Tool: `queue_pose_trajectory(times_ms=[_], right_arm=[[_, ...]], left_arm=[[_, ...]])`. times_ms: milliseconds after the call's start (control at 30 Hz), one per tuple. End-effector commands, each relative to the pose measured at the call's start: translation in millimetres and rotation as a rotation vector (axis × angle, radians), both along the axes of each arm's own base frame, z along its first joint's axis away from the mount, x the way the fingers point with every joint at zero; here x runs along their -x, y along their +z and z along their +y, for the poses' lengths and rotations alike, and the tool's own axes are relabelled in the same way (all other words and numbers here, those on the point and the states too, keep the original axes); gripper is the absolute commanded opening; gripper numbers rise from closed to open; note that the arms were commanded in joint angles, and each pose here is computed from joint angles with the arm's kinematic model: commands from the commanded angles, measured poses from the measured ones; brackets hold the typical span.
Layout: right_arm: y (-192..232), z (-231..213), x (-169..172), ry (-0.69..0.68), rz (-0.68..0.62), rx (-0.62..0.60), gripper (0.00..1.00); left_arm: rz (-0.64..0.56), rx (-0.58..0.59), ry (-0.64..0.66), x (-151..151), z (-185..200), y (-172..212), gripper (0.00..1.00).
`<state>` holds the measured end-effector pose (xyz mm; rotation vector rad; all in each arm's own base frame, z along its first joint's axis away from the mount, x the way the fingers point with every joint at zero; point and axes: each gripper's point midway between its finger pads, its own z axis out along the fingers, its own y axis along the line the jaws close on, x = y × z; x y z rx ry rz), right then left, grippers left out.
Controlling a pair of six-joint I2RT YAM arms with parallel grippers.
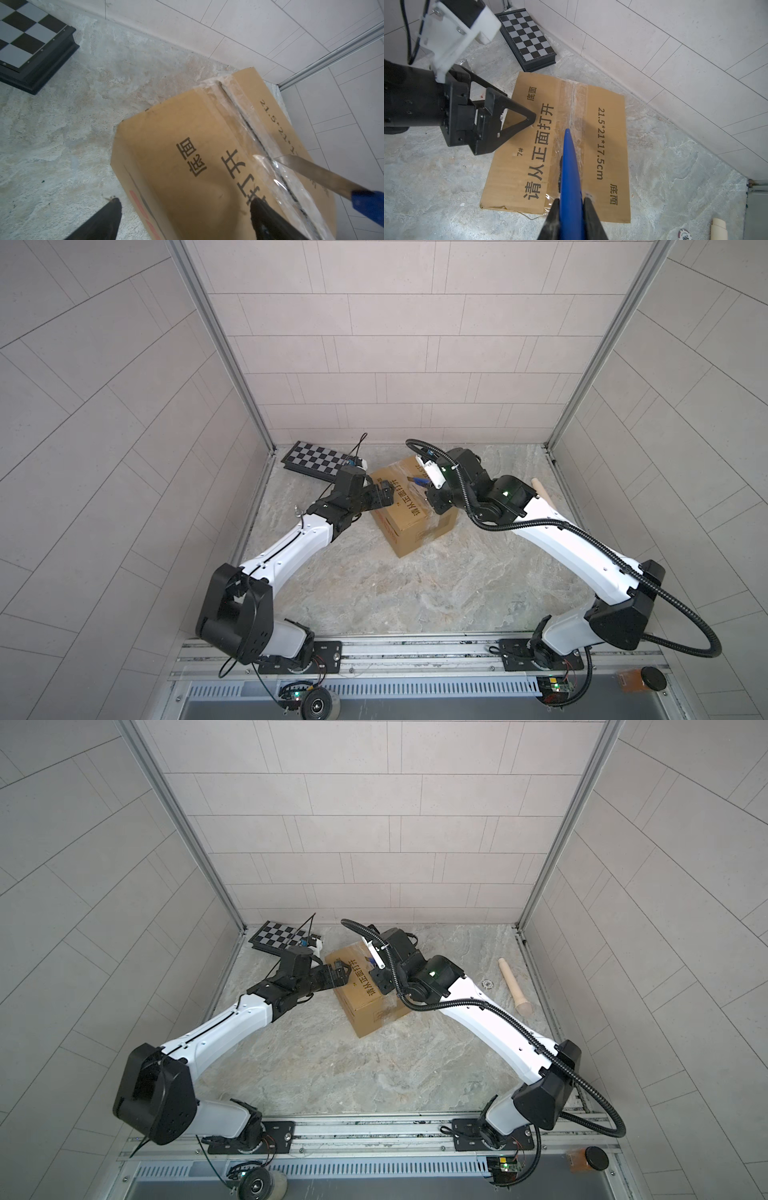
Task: Unpack the express box
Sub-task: 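Hold the box with the left gripper while the right gripper cuts the tape seam, then hold the box with the left gripper while the right gripper draws the blade along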
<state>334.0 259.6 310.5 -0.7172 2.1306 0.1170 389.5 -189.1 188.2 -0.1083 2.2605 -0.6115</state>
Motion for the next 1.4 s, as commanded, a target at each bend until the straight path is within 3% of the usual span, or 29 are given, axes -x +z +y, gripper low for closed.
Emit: queue_pose_trajectory(times_ms=[0,767,1367], right_arm=[[9.6,-0.6,-3.2,-0.005,-0.04,0.029,0.0],[10.6,7.9,-0.2,0.023,-0.049,0.014,0.0],[-11.6,4.6,-7.6,-0.004,-0.03,0.087,0.0]], left_arm=[[0.023,-0.047,0.011,-3.1,4.8,-2.5,1.0],[0.082,-0.064,0.023,0.2,7.1,-22.5,1.0],[0.089,-0.069,0.021,0.6,7.0,-26.3,1.0]])
